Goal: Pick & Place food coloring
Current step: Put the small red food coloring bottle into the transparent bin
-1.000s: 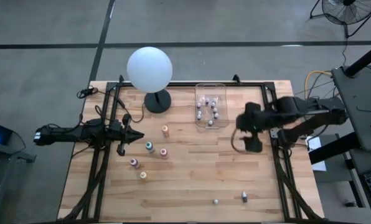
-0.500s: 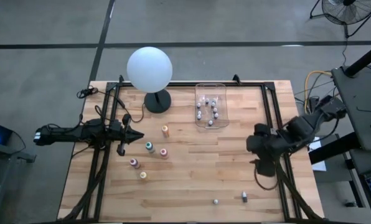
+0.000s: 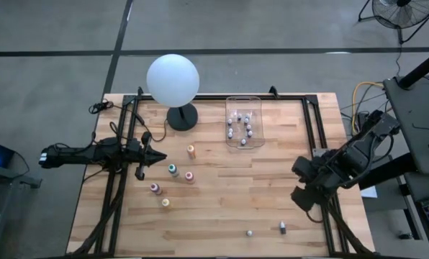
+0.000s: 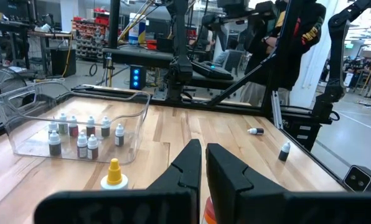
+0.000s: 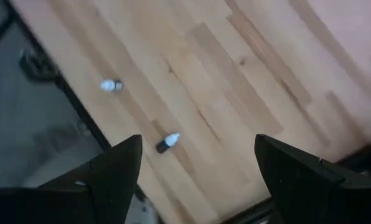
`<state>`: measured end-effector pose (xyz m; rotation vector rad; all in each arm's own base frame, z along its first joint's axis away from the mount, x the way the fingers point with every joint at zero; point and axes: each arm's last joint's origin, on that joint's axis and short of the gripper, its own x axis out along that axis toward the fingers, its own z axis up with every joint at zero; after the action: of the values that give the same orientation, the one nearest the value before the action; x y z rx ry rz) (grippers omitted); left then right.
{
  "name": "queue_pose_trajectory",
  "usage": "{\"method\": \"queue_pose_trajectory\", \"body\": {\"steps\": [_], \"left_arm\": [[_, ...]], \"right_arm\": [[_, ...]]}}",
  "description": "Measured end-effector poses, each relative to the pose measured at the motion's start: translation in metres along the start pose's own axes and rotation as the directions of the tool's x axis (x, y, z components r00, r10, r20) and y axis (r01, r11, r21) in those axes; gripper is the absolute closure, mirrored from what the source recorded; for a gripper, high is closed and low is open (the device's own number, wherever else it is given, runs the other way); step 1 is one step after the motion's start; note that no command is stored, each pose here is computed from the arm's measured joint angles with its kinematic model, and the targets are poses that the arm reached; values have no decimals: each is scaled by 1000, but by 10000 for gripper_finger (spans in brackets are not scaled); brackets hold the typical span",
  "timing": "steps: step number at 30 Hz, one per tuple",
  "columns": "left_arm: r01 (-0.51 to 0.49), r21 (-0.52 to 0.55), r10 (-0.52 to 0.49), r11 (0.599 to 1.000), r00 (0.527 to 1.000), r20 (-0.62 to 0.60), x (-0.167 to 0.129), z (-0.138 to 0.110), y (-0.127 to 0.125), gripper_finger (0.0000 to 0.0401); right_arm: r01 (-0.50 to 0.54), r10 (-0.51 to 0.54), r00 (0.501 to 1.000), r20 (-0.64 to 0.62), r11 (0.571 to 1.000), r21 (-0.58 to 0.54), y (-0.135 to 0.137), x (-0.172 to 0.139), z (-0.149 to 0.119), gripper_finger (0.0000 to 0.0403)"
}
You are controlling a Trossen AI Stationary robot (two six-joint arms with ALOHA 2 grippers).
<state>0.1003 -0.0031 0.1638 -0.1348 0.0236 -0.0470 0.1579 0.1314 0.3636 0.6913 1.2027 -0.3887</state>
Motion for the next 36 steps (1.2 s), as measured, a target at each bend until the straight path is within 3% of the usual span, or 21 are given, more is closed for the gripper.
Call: {"method": "queue_pose_trajectory", "body": {"steps": [6,15,21,27,36], "left_arm": [[0,0,0,1000,1000,1,0,0,0,401],[0,0,0,1000,1000,0,0,0,0,401],[0,0,0,1000,1000,0,0,0,0,401],[0,0,0,1000,1000,0,0,0,0,401],[0,0,0,1000,1000,1,0,0,0,401]], "right_arm": [[47,-44,999,-20,965,257,-3,12,-3,109],[193,-42,959,-282,823,534,-4,49,-16,129],[210,-7,943,-332,788,579,14,77,-10,137],[303,-15,898,-440,747,591,25,100,-5,143],[348,-14,859,-512,749,564,36,129,5,147]]}}
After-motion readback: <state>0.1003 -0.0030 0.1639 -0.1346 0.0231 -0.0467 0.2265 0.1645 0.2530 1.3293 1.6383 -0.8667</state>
